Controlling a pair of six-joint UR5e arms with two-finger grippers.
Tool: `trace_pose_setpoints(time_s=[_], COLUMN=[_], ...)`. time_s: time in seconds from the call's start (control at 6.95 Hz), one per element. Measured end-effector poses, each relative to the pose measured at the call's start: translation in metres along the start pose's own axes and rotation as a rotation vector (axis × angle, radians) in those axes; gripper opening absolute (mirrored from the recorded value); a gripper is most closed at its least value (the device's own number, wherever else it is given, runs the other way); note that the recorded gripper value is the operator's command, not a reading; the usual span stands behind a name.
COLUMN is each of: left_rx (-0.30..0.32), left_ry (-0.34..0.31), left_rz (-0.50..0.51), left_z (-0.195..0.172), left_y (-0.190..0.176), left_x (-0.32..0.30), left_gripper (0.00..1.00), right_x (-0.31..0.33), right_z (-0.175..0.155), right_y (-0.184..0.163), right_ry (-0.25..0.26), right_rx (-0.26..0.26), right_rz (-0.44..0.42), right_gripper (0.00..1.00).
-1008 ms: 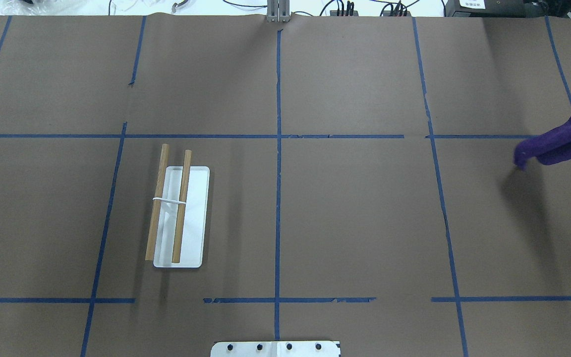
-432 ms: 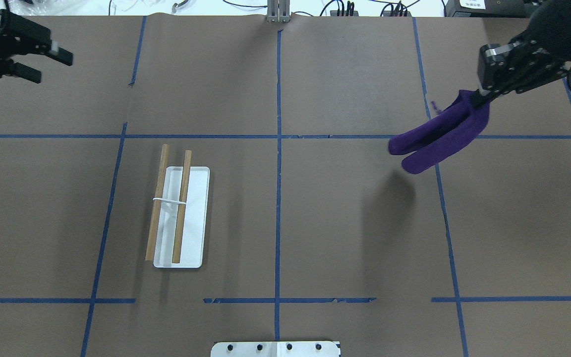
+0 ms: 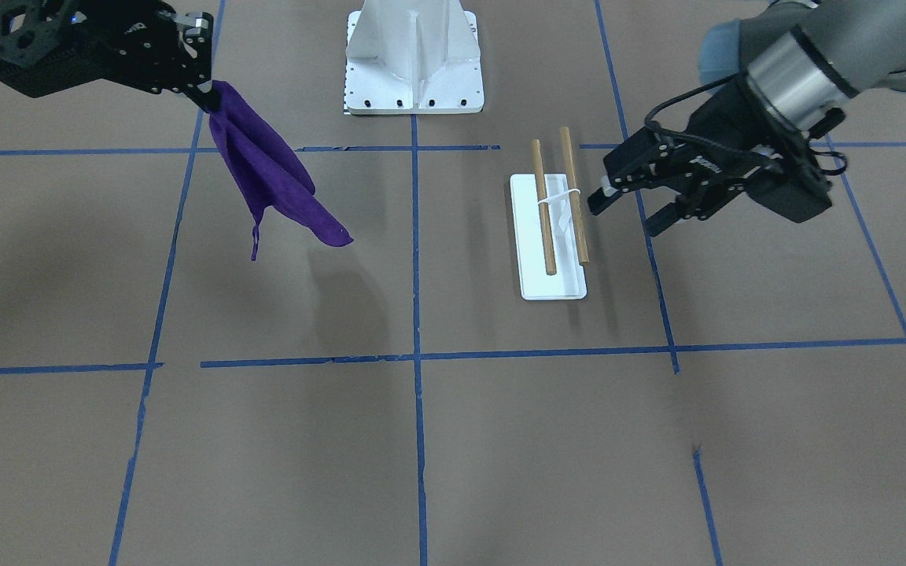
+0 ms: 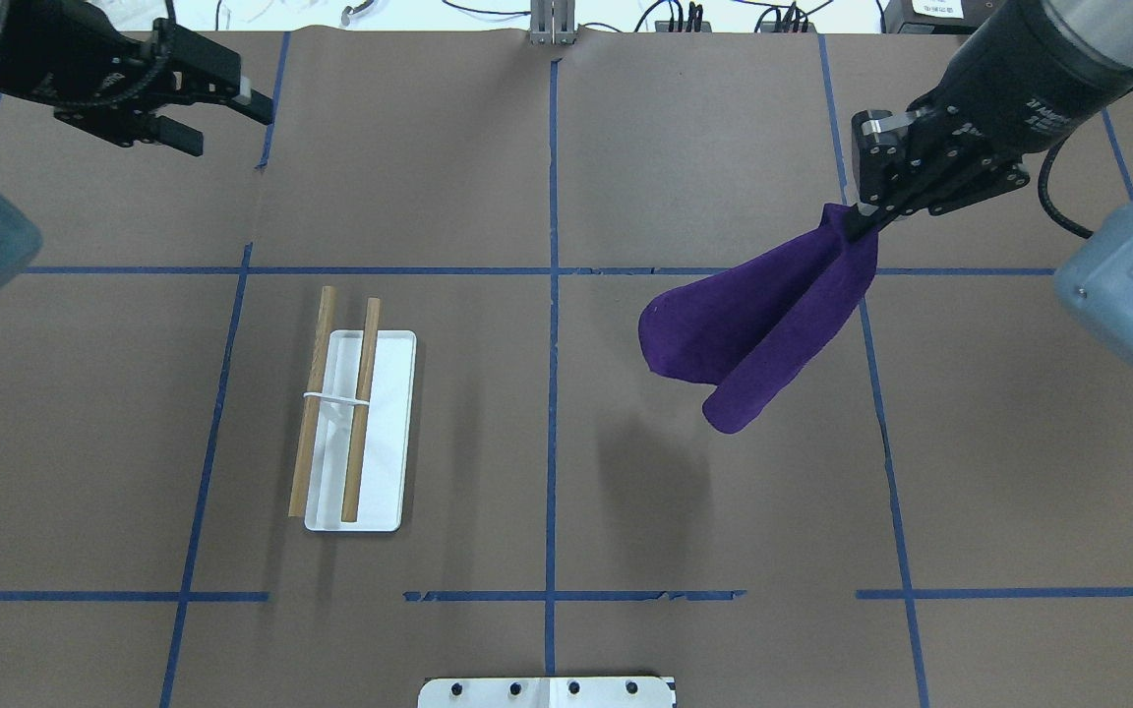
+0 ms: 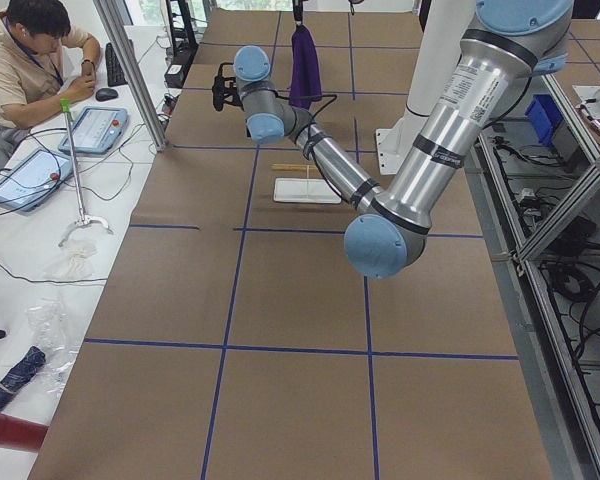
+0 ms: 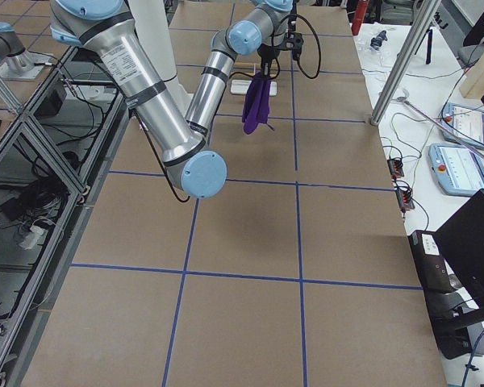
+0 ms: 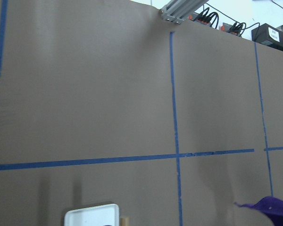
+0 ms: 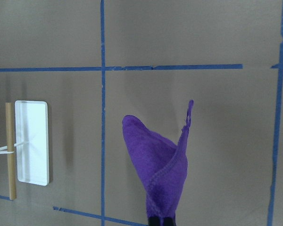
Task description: Hang towel on rack
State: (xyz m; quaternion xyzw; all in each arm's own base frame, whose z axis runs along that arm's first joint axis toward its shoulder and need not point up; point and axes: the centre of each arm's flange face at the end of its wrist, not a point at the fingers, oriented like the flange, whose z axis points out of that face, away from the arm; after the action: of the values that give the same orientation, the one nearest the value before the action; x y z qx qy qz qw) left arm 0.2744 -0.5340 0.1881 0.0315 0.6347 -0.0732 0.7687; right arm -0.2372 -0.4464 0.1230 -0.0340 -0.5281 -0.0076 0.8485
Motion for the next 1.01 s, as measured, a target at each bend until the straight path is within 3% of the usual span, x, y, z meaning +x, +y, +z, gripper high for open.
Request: trace_pose_setpoints(time_s=[0.43, 1.01], left_rx=[-0.114, -0.183], left_ry=[0.051, 0.072], left_rz=[-0.369, -0.556], left_z=[0.044, 0.07], left_y=[0.044, 0.062], left_x=[0.066, 0.118], left_gripper=[1.0, 1.0], right_x=[-0.04, -0.088], right_z=[0.02, 0.046], right_y=[0.009, 0.021], right_ry=[-0.038, -0.04], right_rx=[-0.001, 0.027], right_rz=[-0.046, -0.174], right_gripper=[0.0, 0.0])
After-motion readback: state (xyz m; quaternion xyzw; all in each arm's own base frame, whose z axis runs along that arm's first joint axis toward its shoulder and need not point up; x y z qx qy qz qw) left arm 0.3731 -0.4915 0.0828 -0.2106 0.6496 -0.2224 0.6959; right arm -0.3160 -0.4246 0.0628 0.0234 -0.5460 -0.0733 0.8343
